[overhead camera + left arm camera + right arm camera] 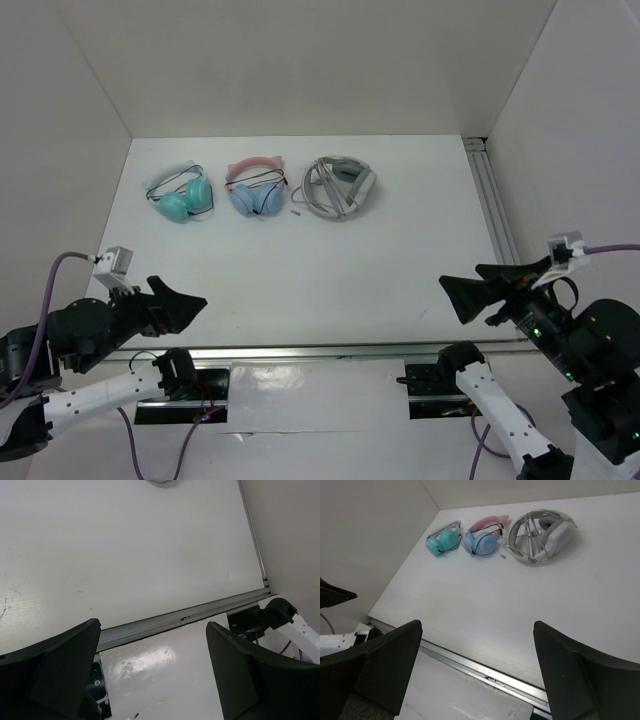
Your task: Wrap the headphones
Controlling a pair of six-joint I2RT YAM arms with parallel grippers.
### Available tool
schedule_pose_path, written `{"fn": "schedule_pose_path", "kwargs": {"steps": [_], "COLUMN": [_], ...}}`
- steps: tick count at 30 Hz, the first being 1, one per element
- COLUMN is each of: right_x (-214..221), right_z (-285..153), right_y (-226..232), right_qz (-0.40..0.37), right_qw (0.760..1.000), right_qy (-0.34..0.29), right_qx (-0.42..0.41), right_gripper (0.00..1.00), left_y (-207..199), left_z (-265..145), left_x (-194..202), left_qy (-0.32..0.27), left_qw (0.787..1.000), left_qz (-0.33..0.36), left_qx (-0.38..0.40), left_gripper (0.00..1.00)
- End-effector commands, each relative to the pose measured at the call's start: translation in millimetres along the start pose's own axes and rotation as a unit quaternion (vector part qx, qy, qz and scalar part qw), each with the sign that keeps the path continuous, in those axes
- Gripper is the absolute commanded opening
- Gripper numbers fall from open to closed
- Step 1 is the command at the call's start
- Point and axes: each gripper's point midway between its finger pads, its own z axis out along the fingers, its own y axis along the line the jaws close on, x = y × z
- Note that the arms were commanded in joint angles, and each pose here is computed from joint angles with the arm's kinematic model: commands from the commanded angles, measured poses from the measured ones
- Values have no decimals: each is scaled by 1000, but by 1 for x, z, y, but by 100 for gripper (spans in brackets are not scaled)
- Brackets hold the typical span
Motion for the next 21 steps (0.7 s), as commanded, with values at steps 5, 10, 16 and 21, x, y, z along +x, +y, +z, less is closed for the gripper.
{"fn": "schedule_pose_path", "kwargs": {"steps": [5, 10, 16, 21], "right_x": [2, 10, 17, 20], "right_z": [-32, -25, -21, -22], "right_y": [-7, -19, -25, -26], "right_qz": [-17, -15, -19, -18], "right_qw": [999, 998, 998, 998], "right_qy": [0, 10, 18, 19], "right_qx": [34, 55, 63, 63], "right_gripper": [99, 99, 99, 99], "left_y": [9, 14, 24, 24], "left_z": [-27, -31, -35, -35], "left_x": [-10, -12, -11, -11], "left_qy": [-12, -22, -28, -28], "left_qw": [1000, 1000, 1000, 1000], "left_qz": [1, 5, 4, 4], "left_qx": [15, 7, -2, -2], "left_gripper": [100, 100, 100, 100]}}
